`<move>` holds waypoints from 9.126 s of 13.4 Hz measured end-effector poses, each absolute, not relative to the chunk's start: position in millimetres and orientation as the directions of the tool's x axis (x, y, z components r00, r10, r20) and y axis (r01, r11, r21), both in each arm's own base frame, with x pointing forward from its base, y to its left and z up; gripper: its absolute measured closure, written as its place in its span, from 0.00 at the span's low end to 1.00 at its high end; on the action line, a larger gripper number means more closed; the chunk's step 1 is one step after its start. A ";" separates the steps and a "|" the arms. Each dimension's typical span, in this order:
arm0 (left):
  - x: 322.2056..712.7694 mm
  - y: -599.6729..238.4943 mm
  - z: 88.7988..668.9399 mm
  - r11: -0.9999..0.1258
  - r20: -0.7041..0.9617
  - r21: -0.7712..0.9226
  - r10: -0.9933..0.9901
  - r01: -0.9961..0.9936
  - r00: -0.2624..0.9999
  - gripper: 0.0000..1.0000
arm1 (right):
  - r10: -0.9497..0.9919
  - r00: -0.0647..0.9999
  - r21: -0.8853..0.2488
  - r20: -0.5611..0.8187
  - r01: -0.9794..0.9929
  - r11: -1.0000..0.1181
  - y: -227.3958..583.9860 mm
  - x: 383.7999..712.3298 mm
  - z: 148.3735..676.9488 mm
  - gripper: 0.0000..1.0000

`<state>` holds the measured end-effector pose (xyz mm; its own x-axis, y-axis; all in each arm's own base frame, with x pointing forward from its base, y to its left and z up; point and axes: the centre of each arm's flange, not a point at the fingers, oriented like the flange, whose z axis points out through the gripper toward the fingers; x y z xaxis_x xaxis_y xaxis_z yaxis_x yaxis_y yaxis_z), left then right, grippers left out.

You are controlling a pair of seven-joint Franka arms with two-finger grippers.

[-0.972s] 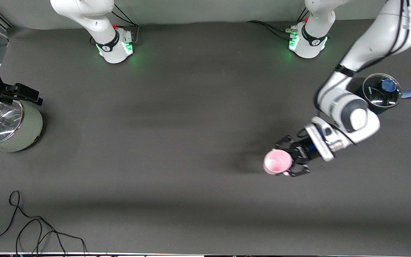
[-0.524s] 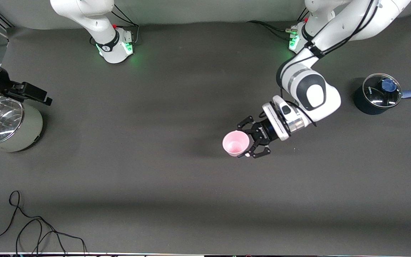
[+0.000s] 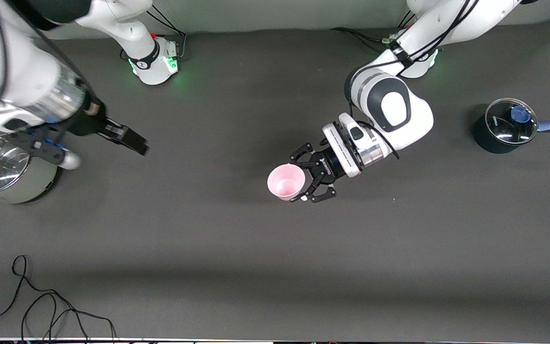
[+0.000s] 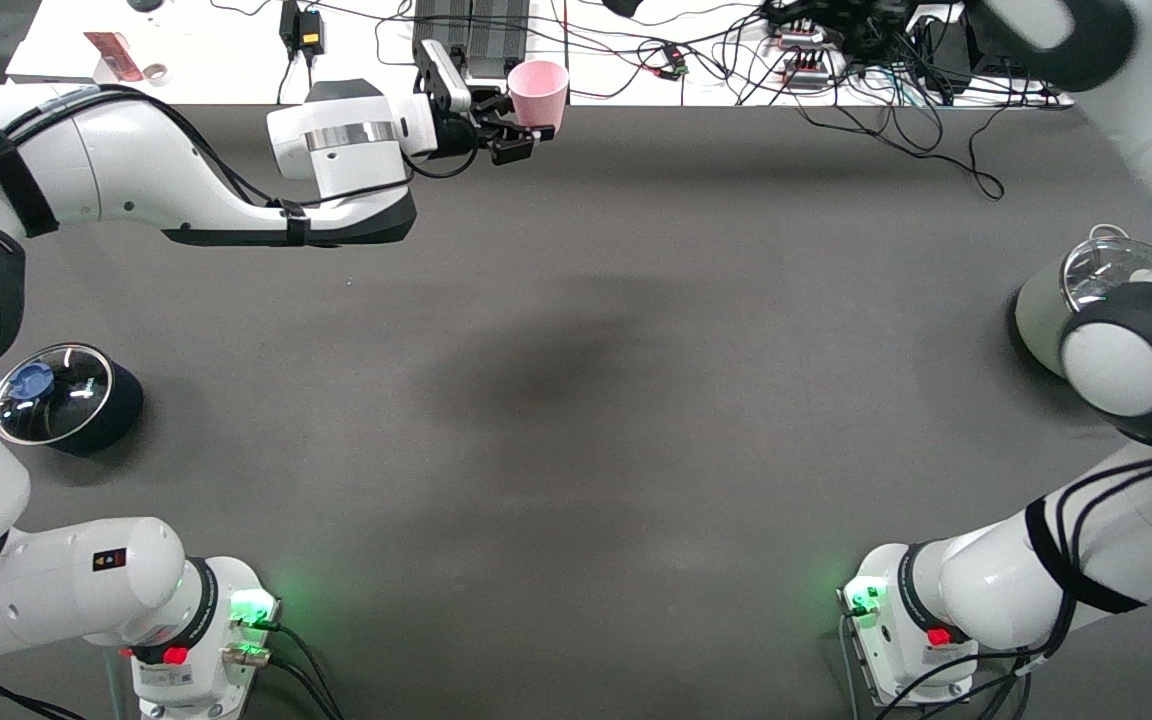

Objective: Transfer pink cup from left to right arm

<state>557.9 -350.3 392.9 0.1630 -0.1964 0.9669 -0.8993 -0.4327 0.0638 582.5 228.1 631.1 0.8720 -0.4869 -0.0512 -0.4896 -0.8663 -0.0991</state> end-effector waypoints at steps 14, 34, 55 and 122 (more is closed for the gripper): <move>556.7 -359.0 408.1 -0.477 0.961 0.109 -0.173 -0.872 0.214 0.34 | -0.643 0.765 -0.320 -0.026 -0.616 -0.720 413.2 560.2 617.1 0.00; 555.5 -359.0 406.2 -0.482 0.959 0.114 -0.174 -0.869 0.223 0.34 | -0.648 0.761 -0.297 0.031 -0.612 -0.733 460.9 591.0 518.7 0.19; 556.1 -360.0 408.2 -0.484 0.960 0.111 -0.173 -0.868 0.220 0.04 | -0.679 0.734 -0.320 0.034 -0.635 -0.703 451.7 597.3 532.4 0.94; 564.4 -35.4 584.7 -0.976 -0.124 -0.059 -0.199 -0.208 0.972 0.00 | -0.015 0.997 -0.070 -0.072 -0.020 -0.997 -29.4 535.1 610.0 0.00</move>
<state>564.4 -35.4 584.7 0.9720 -0.1992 -0.1242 -0.2076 -0.9765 -0.0586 535.1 -29.4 610.0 0.9973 -0.0146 -0.0721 -0.0197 -0.9974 -0.0696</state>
